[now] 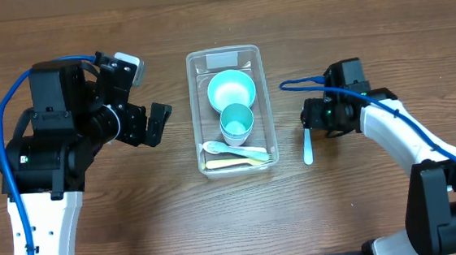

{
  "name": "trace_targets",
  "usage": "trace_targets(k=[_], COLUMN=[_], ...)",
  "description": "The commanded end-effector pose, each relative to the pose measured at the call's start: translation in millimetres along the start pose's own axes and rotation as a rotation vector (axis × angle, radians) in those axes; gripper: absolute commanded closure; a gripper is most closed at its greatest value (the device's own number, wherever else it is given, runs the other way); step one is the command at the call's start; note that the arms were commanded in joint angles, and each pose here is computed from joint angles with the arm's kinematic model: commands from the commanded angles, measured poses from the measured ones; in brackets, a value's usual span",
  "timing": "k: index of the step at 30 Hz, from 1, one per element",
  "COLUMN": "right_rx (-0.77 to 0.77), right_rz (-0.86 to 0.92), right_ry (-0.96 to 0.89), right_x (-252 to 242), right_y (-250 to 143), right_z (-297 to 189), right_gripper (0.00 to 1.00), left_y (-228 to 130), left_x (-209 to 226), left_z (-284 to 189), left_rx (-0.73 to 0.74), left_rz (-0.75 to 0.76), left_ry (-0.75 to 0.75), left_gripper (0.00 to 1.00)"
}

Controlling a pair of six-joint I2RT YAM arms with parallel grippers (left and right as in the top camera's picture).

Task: Pack container
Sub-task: 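Grasp the last light blue fork with the right gripper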

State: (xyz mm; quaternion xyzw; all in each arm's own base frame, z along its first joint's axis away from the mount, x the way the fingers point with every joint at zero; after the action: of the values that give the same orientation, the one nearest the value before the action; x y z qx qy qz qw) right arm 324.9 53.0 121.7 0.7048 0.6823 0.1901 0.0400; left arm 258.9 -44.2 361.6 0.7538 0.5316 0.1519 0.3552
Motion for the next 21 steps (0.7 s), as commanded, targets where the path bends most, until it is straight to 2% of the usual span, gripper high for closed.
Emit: trace_targets(k=[1, 6, 10, 21], right_rx=[-0.011, -0.017, -0.018, -0.037], right_rz=[-0.011, 0.000, 0.022, -0.039], right_ry=[-0.053, -0.101, -0.124, -0.270], right_x=[4, 6, 3, 9], right_y=[-3, -2, -2, -6], right_z=[12, 30, 40, 41], right_gripper=[0.35, 0.36, 0.41, 0.42], left_y=[5, 5, 5, 5], left_x=[0, 0, 0, 0], left_z=[-6, -6, -6, -6], left_rx=[-0.023, -0.023, -0.023, -0.023], left_rz=[0.020, 0.020, 0.020, 0.020], left_ry=[0.000, 0.000, 0.000, 0.000], left_gripper=[0.00, 0.00, 0.00, 0.00])
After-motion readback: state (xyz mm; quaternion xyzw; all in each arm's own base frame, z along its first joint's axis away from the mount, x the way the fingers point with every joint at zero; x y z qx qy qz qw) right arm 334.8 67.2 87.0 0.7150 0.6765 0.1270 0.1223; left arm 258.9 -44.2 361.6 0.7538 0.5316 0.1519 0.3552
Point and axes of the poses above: each gripper's point midway between its finger pads, its own z axis out along the fingers, its own x axis along the line the jaws close on, y = z × x, the point moved 9 cm from there along -z, back along the fingers, and after that the axes turned 4 degrees about -z, right-handed, at the moved point
